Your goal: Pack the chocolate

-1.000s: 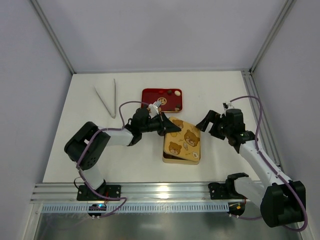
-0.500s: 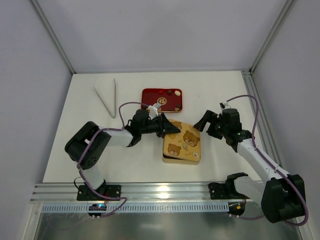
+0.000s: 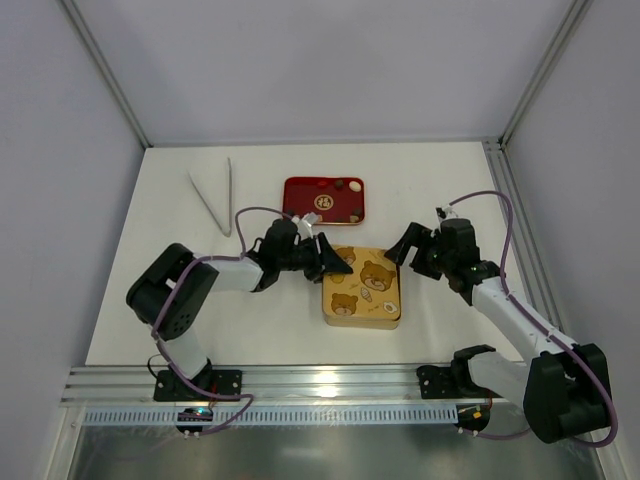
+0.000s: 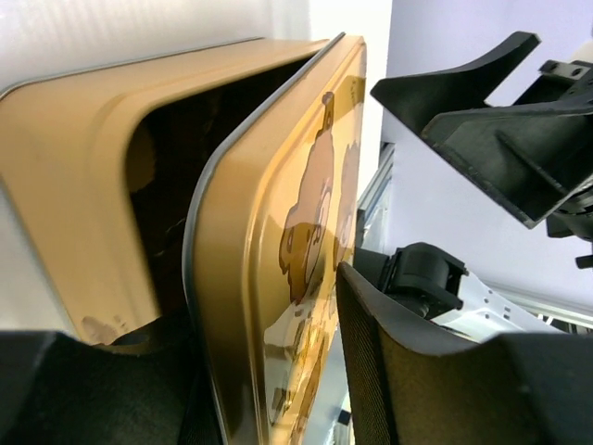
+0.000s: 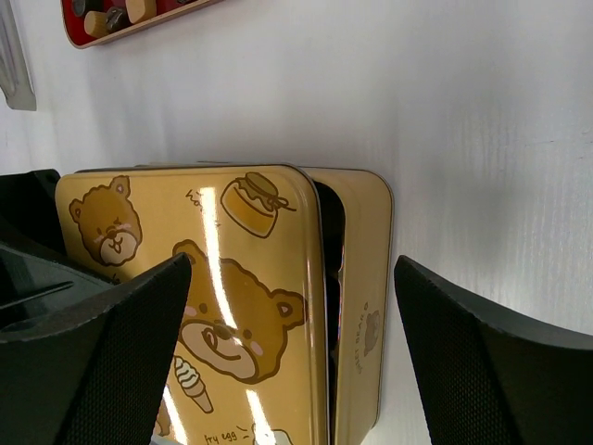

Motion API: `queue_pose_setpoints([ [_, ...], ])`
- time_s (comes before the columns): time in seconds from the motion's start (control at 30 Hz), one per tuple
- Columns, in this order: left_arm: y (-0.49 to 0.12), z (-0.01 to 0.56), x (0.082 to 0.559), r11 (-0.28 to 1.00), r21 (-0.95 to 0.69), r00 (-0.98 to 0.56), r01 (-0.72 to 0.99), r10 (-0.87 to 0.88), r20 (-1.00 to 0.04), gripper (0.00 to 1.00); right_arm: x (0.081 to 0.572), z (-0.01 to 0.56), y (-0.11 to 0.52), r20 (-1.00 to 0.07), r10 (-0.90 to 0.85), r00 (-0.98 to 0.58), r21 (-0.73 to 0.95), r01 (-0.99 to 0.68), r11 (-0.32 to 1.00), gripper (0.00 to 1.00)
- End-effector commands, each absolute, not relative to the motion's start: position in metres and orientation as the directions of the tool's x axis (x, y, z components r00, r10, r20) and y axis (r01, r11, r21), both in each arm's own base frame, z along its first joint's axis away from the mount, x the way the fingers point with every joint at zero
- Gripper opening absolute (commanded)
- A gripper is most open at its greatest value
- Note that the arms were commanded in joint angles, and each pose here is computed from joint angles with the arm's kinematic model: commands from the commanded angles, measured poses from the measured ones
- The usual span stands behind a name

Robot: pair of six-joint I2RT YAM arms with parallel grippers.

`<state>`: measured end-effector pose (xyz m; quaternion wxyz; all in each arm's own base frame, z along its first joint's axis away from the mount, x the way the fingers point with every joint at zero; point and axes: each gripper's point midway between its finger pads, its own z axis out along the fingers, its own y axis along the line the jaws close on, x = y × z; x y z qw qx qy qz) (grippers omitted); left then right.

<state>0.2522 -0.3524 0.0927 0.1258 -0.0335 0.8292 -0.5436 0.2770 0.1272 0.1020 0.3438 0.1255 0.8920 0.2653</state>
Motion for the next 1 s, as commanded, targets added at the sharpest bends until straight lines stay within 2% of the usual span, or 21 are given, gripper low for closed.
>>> queue_pose_setpoints([
  [0.0, -0.348, 0.111, 0.258, 0.424, -0.893, -0.953, 0.151, -0.177, -0.245, 0.44, 0.286, 0.106, 0.129, -0.571, 0.419, -0.706, 0.567, 0.03, 0.823, 0.9],
  [0.5, -0.338, 0.105, 0.258, 0.532, -0.833, -0.962, 0.15, -0.116, -0.247, 0.54, 0.287, 0.103, 0.13, -0.566, 0.415, -0.712, 0.564, 0.033, 0.825, 0.89],
  [0.97, -0.323, 0.101, 0.257, 0.572, -0.81, -0.968, 0.128, -0.107, -0.229, 0.55, 0.286, 0.097, 0.132, -0.558, 0.413, -0.72, 0.567, 0.034, 0.823, 0.89],
])
